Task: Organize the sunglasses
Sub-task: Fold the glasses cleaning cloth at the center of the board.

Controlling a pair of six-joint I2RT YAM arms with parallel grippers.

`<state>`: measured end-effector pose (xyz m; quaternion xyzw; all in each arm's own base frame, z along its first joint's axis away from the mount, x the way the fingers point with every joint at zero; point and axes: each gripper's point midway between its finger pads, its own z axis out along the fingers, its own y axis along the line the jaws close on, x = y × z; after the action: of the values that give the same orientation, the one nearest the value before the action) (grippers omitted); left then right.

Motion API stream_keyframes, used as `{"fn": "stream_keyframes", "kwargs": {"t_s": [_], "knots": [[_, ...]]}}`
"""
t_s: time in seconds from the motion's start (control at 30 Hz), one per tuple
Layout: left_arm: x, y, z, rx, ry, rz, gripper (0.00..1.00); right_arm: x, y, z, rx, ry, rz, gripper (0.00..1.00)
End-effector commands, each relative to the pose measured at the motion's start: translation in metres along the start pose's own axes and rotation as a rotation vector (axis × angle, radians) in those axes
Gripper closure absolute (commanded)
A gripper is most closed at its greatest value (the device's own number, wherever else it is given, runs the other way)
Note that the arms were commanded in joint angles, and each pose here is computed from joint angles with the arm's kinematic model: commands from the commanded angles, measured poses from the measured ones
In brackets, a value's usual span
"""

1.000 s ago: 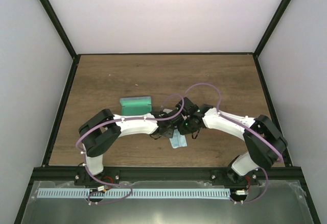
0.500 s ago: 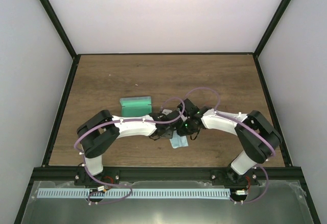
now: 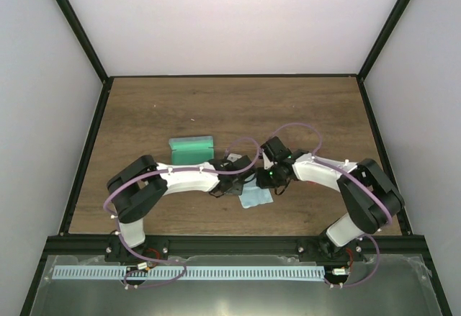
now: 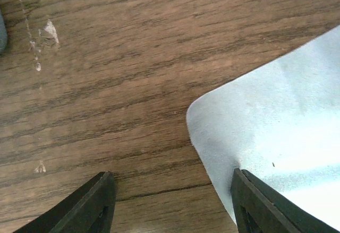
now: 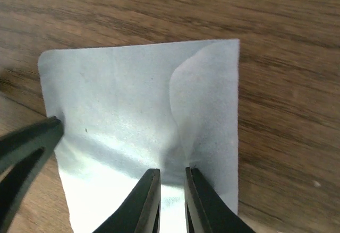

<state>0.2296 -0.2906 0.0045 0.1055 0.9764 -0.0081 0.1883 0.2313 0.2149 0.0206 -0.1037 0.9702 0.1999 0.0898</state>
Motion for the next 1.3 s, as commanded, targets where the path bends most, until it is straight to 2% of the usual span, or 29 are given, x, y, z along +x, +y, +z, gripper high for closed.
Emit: {"fn": "stream_keyframes", "kwargs": {"t_s": [0.0, 0.33, 0.73, 0.83, 1.0, 1.13, 1.27], "knots": [[0.091, 0.100, 0.029, -0.352, 0.327, 0.121, 0.39, 0.008, -0.017, -0.008, 0.072, 0.007, 0.024, 0.85], [0.083, 0.100, 0.026, -0.364, 0.310, 0.116, 0.38, -0.003, -0.028, -0.023, 0.166, -0.037, 0.008, 0.81], [0.079, 0.099, 0.022, -0.352, 0.292, 0.103, 0.38, -0.024, -0.017, -0.047, 0.168, -0.109, -0.036, 0.79], [0.075, 0.094, 0.022, -0.334, 0.281, 0.098, 0.38, -0.024, 0.001, -0.046, 0.074, -0.093, -0.066, 0.79], [0.072, 0.089, 0.023, -0.324, 0.280, 0.099, 0.38, -0.010, 0.025, -0.031, -0.100, -0.020, -0.055, 0.88], [0.071, 0.087, 0.023, -0.316, 0.280, 0.103, 0.38, 0.002, 0.017, -0.011, -0.095, 0.034, -0.046, 0.90], [0.072, 0.087, 0.024, -0.310, 0.285, 0.104, 0.38, 0.002, 0.002, 0.002, -0.021, 0.055, -0.043, 0.90]]}}
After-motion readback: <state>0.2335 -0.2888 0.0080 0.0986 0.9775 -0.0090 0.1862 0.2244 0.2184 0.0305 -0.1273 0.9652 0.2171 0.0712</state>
